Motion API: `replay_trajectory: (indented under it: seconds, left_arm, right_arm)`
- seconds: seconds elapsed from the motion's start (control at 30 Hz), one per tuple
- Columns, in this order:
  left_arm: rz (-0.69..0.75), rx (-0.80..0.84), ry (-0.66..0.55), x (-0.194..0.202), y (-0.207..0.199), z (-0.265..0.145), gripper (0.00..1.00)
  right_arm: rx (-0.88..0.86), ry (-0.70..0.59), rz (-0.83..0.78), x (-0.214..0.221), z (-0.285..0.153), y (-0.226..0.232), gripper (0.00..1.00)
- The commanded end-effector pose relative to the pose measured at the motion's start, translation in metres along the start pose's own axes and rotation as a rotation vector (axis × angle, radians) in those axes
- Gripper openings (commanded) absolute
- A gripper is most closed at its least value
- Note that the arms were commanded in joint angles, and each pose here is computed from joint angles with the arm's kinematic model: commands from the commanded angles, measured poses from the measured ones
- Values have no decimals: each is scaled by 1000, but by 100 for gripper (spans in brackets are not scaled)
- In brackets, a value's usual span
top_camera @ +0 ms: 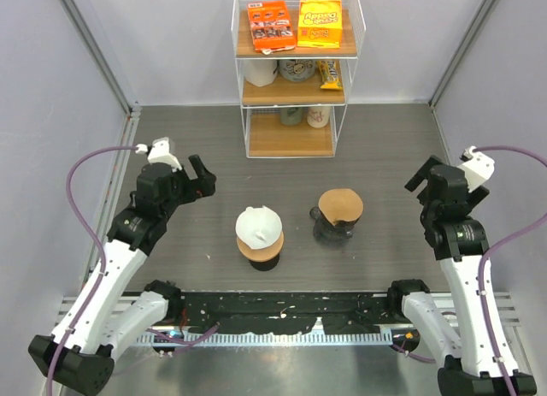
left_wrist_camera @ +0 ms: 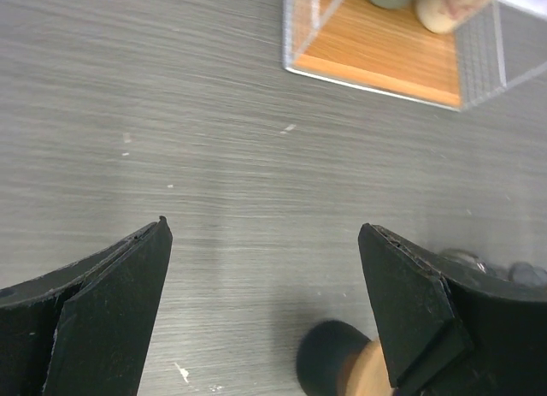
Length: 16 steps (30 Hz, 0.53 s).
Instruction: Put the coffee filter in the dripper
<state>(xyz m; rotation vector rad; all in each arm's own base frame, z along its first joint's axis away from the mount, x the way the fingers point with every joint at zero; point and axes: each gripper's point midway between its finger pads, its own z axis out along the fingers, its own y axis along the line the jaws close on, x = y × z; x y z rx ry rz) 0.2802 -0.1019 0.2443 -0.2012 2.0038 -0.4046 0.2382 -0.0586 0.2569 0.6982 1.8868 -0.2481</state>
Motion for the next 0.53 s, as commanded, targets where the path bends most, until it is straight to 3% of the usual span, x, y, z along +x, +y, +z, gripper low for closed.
replay_trajectory:
  seconds: [0.0,0.1,0.5]
  left_arm:
    - [-84,-186,-18,1,45,-3,99]
    - [-137,-246,-14,4,63,-3,99]
    - [-146,-293,-16,10,78,-4,99]
  right_arm:
    - [82,-114,141,-16,9,-17,95]
    - [214,-167,203,-7,14,-42,95]
    - [236,-185,192,14,25,-50,95]
